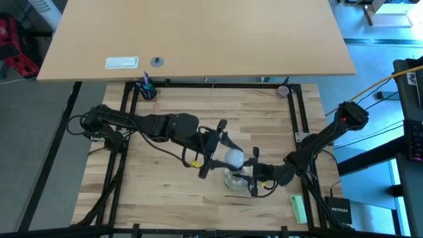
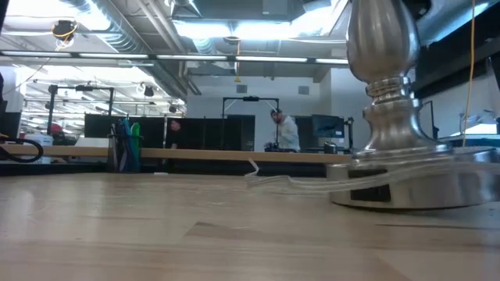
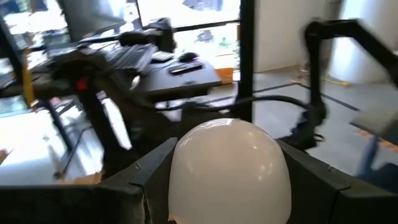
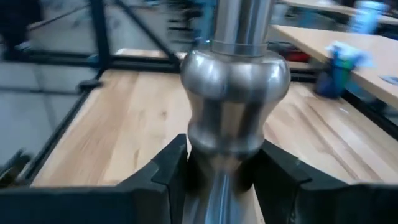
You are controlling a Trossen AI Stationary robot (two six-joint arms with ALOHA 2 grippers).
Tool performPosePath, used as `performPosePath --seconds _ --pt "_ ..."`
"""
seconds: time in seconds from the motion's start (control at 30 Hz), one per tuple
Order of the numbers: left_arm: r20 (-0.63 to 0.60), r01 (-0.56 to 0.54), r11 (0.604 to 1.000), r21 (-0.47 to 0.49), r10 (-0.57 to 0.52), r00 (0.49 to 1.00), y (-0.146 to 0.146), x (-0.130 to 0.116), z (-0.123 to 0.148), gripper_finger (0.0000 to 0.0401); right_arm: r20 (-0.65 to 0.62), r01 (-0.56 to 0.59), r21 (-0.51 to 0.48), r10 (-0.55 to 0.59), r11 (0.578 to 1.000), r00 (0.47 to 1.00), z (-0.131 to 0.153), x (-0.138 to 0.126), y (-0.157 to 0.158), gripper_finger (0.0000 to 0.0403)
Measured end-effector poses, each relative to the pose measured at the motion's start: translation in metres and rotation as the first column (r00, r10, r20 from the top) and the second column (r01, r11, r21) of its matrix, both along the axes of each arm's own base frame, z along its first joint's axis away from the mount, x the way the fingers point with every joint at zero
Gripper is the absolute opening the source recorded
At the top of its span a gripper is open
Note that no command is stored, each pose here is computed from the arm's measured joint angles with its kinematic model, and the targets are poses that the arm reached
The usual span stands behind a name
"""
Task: Screw lightbulb
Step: Insert the lightbulb into the lamp
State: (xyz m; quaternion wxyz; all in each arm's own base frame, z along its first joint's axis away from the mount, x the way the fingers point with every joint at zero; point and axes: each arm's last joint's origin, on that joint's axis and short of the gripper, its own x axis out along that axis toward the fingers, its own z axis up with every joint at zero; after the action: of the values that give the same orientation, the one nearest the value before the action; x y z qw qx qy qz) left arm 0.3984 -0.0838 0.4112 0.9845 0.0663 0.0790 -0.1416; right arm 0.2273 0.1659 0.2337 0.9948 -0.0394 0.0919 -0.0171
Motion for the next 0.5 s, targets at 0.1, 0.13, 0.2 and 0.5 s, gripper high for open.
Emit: performPosePath --seconds 0.1,0.13,0.2,0.5 --pt "0.033 0.091 0.996 0.007 -0.091 0.995 -0.007 -0.001 0.003 0.0221 -0.002 -0.190 0.014 0.190 0.982 0.982 0.009 0.005 -0.010 0.0141" --pt "0.035 0.114 0.993 0.011 -0.114 0.993 -0.009 -0.002 0.003 0.0221 -0.004 -0.274 0.032 0.274 0.961 0.962 0.011 0.007 -0.014 0.0141" --pt "0.031 0.149 0.989 0.017 -0.149 0.988 -0.011 -0.002 0.002 0.0221 -0.005 -0.427 0.059 0.428 0.902 0.904 0.011 0.014 -0.022 0.0141" --pt "0.022 0.200 0.980 0.009 -0.200 0.980 -0.005 -0.001 0.001 0.0221 -0.004 -0.679 0.128 0.685 0.723 0.728 0.005 0.038 -0.063 0.0141"
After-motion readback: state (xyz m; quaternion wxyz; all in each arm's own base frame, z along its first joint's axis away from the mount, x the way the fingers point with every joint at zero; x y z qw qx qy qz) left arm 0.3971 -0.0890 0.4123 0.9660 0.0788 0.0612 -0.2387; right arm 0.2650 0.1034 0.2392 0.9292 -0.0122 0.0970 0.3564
